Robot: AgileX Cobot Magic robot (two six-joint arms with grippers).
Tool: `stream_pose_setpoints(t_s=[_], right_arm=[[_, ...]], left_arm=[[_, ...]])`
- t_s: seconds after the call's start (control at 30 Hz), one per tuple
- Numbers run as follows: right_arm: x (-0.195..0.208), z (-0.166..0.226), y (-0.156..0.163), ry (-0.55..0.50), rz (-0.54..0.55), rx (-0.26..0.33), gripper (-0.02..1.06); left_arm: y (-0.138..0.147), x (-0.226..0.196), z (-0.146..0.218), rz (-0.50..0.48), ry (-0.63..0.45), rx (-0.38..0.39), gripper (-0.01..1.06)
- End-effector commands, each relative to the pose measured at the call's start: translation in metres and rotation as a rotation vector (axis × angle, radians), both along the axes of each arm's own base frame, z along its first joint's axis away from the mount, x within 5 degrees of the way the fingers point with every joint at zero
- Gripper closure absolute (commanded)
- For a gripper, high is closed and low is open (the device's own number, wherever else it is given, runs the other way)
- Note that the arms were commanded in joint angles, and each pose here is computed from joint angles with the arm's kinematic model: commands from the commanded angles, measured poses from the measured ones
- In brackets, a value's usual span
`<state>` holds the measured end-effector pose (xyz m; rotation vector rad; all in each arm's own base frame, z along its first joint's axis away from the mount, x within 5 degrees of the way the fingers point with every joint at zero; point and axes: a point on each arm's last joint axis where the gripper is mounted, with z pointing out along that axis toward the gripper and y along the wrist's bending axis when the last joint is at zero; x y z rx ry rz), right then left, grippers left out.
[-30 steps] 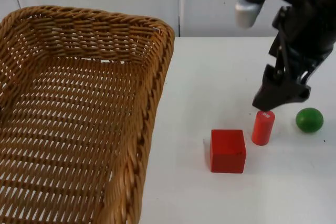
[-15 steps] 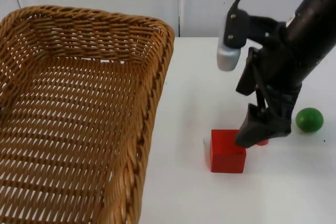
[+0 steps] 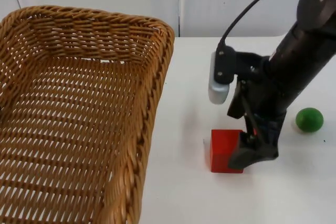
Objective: Pick up the basket with the left hand and place the object to the left of the red cylinder into the basket with the right hand.
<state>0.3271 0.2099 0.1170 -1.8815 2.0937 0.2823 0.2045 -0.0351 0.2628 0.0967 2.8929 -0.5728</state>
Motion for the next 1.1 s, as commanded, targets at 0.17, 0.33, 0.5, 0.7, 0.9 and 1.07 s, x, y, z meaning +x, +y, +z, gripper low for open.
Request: stream_pose_setpoints(t_s=[0.17, 0.33, 0.5, 0.7, 0.9, 1.07], right_arm=[[0.001, -0.013, 0.007, 0.0, 0.031, 0.053, 0.09], [0.003, -0.023, 0.007, 0.003, 0.02, 0.048, 0.09], [0.003, -0.03, 0.007, 0.011, 0.016, 0.04, 0.09], [0.003, -0.031, 0.007, 0.011, 0.021, 0.038, 0.15], [0.003, -0.032, 0.006, 0.004, 0.039, 0.026, 0.16], [0.003, -0.032, 0.006, 0.004, 0.038, 0.023, 0.25]], left_arm=[[-0.002, -0.001, 0.003, 0.011, -0.008, -0.031, 1.05], [-0.002, -0.001, 0.003, 0.013, -0.012, -0.03, 1.05], [-0.002, -0.001, 0.003, 0.013, -0.012, -0.03, 1.05], [-0.002, 0.0, 0.003, 0.012, -0.016, -0.029, 1.05], [-0.002, 0.0, 0.003, 0.012, -0.016, -0.029, 1.05], [-0.002, 0.0, 0.003, 0.012, -0.016, -0.029, 1.05]])
